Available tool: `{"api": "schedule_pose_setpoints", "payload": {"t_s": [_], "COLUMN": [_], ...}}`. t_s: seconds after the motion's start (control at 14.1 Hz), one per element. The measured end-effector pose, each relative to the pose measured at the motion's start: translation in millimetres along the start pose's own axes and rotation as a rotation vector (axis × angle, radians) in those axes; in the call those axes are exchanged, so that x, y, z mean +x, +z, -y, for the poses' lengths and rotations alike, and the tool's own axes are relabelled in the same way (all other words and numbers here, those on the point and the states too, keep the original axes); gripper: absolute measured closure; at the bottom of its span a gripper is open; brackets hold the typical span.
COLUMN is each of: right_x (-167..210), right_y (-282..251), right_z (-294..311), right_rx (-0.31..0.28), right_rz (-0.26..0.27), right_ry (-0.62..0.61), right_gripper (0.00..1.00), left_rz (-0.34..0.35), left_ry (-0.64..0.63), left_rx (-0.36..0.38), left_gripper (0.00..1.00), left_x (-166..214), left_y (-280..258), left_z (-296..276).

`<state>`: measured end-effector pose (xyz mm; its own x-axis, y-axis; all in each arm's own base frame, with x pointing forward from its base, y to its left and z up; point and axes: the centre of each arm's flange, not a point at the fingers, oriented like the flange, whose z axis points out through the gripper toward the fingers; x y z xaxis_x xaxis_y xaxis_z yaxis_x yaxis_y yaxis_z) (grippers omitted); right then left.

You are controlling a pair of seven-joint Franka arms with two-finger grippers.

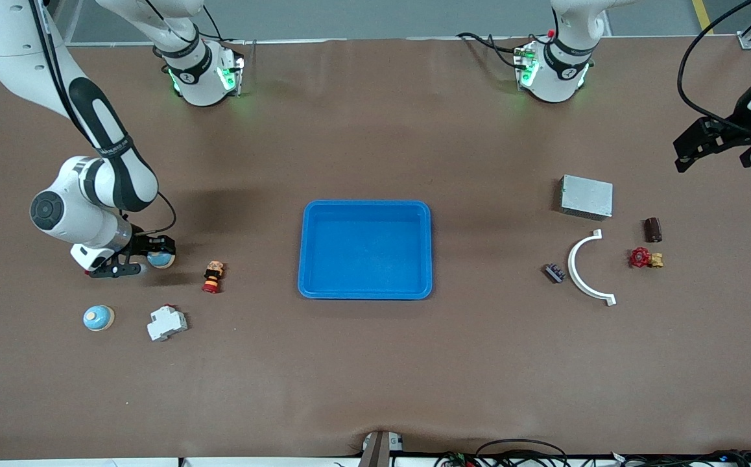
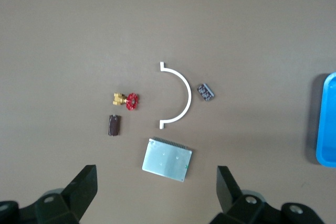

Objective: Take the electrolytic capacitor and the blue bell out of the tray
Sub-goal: 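Lower the bell onto the table and open the right gripper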

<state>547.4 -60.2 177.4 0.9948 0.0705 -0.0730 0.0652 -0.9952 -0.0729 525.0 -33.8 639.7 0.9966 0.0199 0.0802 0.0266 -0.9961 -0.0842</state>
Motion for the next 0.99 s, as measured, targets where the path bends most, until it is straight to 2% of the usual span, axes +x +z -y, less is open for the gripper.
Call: {"api": "schedule_pose_setpoints", "payload": {"t_s": [0.21, 0.28, 0.5, 0.64, 0.78, 0.99], "right_x": [0.8, 1.7, 5.0, 13.0, 28.3, 60.2], "right_y": [1.3, 1.2, 0.8, -8.4, -30.4, -95.5], "right_z": [-0.2, 0.0, 0.1, -0.3, -0.2, -0.4], "right_rx": [0.002, 0.003, 0.003, 0.009, 0.028, 0.054], "right_rz": [0.0, -0.002, -0.004, 0.007, 0.056, 0.115], "right_ry": [0.003, 0.003, 0.003, 0.001, -0.005, -0.018], "right_gripper": [0.33, 0.3, 0.01, 0.0, 0.0, 0.0], "left_rz": [0.008, 0.004, -0.003, -0.005, -0.005, 0.003], "left_ry": [-0.009, -0.008, -0.004, -0.002, -0.002, -0.001], "left_rx": [-0.008, -0.007, -0.007, -0.008, -0.009, -0.009], "left_gripper": [0.0, 0.0, 0.0, 0.0, 0.0, 0.0], "left_x": [-11.4, -15.9, -18.4, -16.4, -12.3, -9.4], "left_y": [1.4, -1.4, -5.3, -5.2, -4.4, -1.7], "left_z": [7.9, 7.9, 5.6, 4.8, 4.4, 4.2]}}
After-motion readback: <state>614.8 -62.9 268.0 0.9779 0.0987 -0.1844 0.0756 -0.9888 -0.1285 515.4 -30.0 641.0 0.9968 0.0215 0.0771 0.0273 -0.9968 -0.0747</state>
